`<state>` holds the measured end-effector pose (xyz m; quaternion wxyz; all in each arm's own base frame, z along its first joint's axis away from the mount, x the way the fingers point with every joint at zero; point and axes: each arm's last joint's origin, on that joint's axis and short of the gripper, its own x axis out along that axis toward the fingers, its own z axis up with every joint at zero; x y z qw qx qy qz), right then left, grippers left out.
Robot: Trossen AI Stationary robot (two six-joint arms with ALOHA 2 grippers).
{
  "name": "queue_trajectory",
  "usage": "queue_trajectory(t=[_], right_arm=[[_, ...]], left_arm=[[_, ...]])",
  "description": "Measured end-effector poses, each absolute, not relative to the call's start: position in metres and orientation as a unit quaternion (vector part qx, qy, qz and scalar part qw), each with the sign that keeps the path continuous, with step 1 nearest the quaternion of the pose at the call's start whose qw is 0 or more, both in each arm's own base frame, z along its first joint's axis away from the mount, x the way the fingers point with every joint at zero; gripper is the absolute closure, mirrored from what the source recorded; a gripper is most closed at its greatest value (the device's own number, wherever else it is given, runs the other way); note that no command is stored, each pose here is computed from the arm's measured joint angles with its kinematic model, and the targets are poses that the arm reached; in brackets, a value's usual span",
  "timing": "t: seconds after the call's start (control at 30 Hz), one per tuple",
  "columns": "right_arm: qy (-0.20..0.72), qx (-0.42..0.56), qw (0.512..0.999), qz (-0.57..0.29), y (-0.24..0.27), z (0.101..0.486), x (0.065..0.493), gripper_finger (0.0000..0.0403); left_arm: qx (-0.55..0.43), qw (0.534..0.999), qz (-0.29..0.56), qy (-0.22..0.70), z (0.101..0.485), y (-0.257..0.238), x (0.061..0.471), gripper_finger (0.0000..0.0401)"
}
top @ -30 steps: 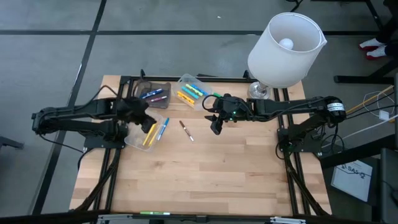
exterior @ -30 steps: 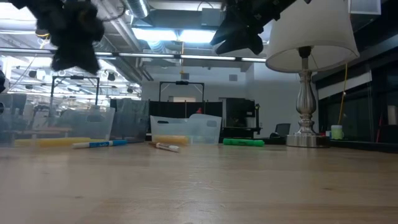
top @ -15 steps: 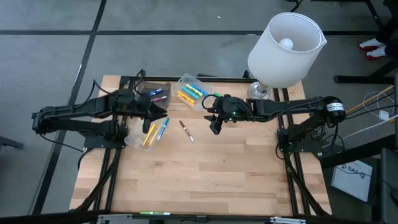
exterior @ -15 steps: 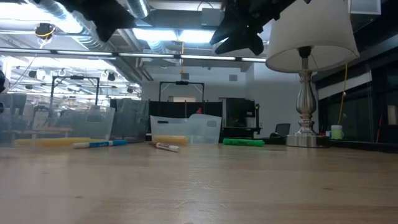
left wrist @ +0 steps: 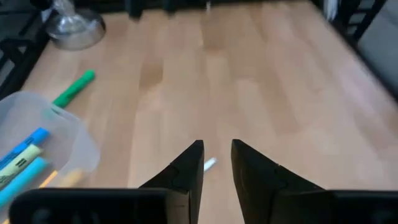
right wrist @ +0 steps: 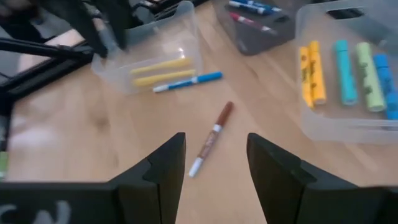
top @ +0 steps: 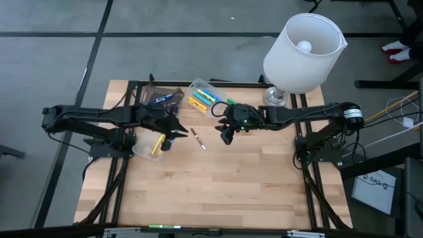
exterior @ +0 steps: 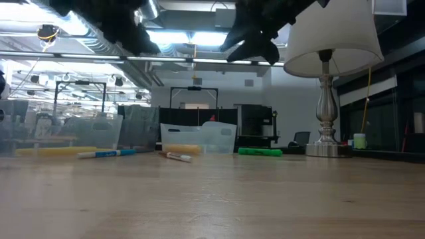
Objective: Pick & Place Markers
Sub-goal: Put the brown marker into the black bin
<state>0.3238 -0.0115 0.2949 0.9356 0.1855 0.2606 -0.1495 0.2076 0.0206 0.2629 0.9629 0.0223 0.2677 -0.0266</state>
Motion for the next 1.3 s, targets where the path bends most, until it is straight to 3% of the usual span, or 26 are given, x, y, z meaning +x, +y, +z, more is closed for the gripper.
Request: queue_trajectory(t=[0.27, 0.63, 0.9, 1.3], right_arm=[[0.233, 0.186, 0.945, -0.136, -0.011, 0.318, 0.327, 0.0232], [0.189, 0.183, 0.956, -0.127, -0.011, 0.35, 0.33, 0.0232], [0.156, 0.164, 0.965, -0.133, -0.012, 0.375, 0.329, 0.0232], [0.142, 0.153, 0.969, -0.135, -0.014, 0.385, 0.33, 0.0232]], left_arm=[[0.123, 0.917, -0.008, 0.379, 0.253, 0.028, 0.246, 0.0329], [0.252, 0.832, -0.087, 0.487, 0.219, 0.034, 0.288, 0.0341], [0.305, 0.794, -0.127, 0.511, 0.194, 0.034, 0.3, 0.0343], [0.328, 0.776, -0.154, 0.516, 0.175, 0.035, 0.309, 0.0343]])
